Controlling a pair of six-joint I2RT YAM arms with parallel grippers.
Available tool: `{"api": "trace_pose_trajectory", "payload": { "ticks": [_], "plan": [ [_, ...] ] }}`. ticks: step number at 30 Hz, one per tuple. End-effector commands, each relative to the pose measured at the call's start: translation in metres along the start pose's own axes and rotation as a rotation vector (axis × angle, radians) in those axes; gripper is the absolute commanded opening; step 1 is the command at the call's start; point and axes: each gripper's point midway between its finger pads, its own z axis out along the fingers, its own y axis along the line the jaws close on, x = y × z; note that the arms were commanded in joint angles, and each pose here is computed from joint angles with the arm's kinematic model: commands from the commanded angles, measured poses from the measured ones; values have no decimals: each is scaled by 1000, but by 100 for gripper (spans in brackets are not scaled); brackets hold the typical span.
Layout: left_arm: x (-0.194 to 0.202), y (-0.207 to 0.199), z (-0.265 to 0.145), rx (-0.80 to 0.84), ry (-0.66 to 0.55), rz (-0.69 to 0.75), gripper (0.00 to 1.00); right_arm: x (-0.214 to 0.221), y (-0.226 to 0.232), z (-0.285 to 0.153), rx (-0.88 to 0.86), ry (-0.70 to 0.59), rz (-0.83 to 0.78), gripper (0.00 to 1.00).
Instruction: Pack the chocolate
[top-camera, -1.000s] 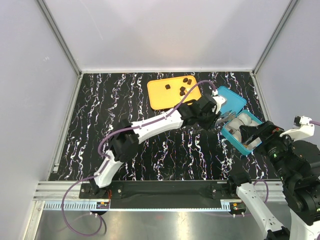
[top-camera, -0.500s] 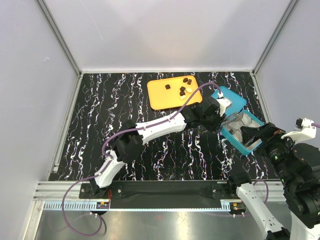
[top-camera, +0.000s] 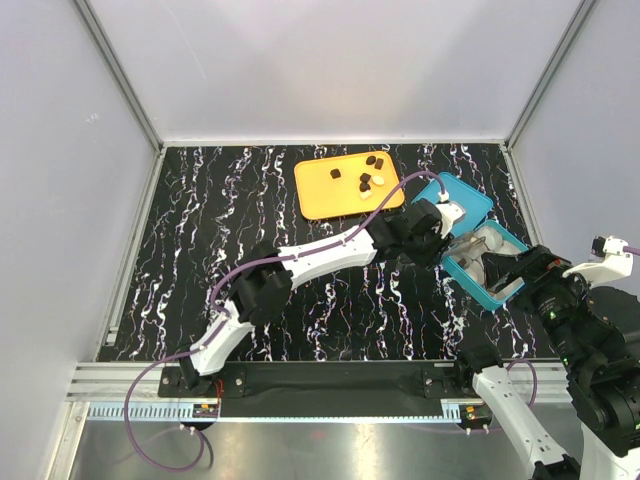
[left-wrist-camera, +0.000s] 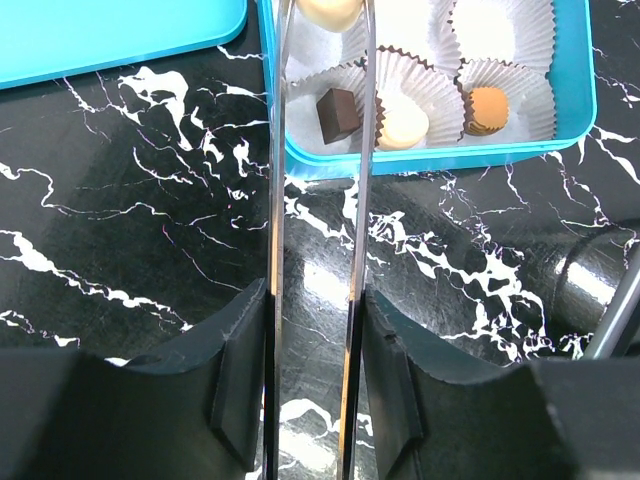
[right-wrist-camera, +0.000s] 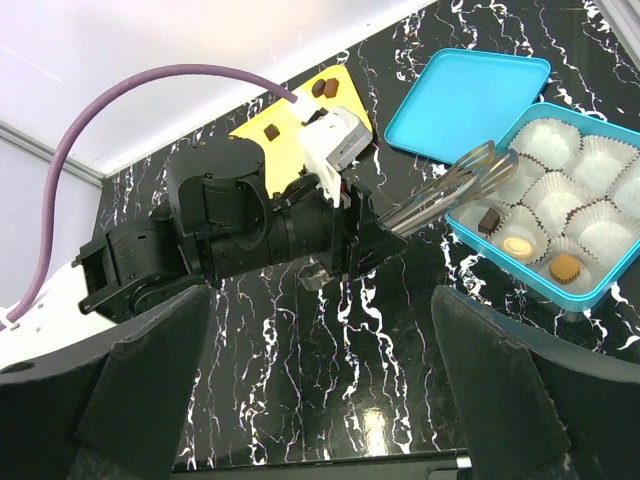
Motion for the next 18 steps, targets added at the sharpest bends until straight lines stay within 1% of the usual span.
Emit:
{"api": "trace_pose_trajectory", "payload": {
  "ticks": [1, 7, 13, 17, 18],
  "plan": [
    [-32, -7, 1, 14, -102, 28, 43, -11, 1, -4, -3, -44, -13, 100],
    [-32, -7, 2, 6, -103, 29, 45, -11, 1, -2, -1, -41, -14, 100],
    [-38, -6, -6, -5, -114, 32, 45, -10, 2, -1, -5, -39, -9, 100],
    [-50, -10, -21, -6, -140, 28, 45, -9, 2, -1, -7, -34, -8, 100],
    [-60, -12, -31, -3, -162, 24, 45, -8, 2, 0, -8, -32, -7, 100]
  ]
}}
